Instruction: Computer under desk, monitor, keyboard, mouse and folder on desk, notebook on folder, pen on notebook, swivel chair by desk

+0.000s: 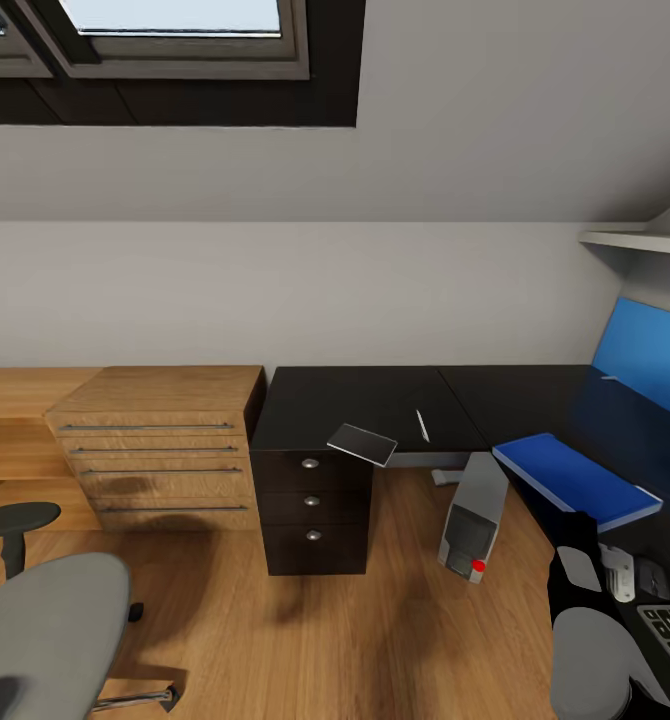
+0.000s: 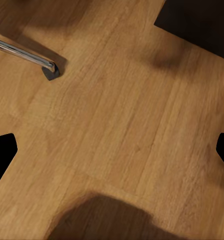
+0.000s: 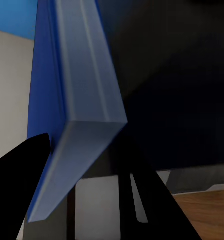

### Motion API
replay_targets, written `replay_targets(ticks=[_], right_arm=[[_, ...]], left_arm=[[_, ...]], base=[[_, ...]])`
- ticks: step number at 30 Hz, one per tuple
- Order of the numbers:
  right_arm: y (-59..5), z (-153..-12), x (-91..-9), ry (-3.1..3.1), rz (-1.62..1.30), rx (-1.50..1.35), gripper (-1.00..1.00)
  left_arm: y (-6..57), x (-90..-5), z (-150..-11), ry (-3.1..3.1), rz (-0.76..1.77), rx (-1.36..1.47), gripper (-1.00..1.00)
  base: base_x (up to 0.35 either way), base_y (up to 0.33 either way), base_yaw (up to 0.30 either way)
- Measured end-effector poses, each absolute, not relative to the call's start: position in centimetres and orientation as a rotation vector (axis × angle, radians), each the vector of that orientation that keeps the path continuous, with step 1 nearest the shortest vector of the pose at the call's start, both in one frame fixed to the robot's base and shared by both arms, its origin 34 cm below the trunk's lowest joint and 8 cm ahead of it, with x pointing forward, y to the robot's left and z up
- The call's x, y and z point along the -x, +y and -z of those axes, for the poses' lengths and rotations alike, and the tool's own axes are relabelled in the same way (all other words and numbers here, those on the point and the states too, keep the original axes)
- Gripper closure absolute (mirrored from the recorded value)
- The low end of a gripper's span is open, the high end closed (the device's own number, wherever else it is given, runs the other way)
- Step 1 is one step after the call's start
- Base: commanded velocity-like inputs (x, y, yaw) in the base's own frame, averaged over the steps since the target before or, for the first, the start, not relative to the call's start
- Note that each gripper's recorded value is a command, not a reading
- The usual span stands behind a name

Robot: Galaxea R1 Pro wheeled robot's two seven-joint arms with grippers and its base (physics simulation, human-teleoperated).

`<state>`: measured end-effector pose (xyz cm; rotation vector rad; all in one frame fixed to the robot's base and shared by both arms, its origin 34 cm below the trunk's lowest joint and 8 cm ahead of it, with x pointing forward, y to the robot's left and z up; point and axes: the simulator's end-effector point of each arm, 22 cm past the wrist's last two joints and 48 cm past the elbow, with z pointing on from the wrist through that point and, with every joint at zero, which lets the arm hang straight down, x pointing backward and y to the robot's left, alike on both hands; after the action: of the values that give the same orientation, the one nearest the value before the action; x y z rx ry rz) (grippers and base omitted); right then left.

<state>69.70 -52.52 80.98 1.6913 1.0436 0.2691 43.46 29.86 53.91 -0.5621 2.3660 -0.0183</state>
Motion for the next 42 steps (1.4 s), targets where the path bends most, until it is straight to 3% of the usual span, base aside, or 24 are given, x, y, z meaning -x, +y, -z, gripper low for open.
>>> replay_targets(ticks=[42], right_arm=[[-53.6,-79.0,-67.8,0.994,-0.243,-1.768,1.0]], left_arm=[[29.9,-43.0,-53.5,2.38,0.014,0.562,-1.0]], base=[[0.035,0.0,-0.024]])
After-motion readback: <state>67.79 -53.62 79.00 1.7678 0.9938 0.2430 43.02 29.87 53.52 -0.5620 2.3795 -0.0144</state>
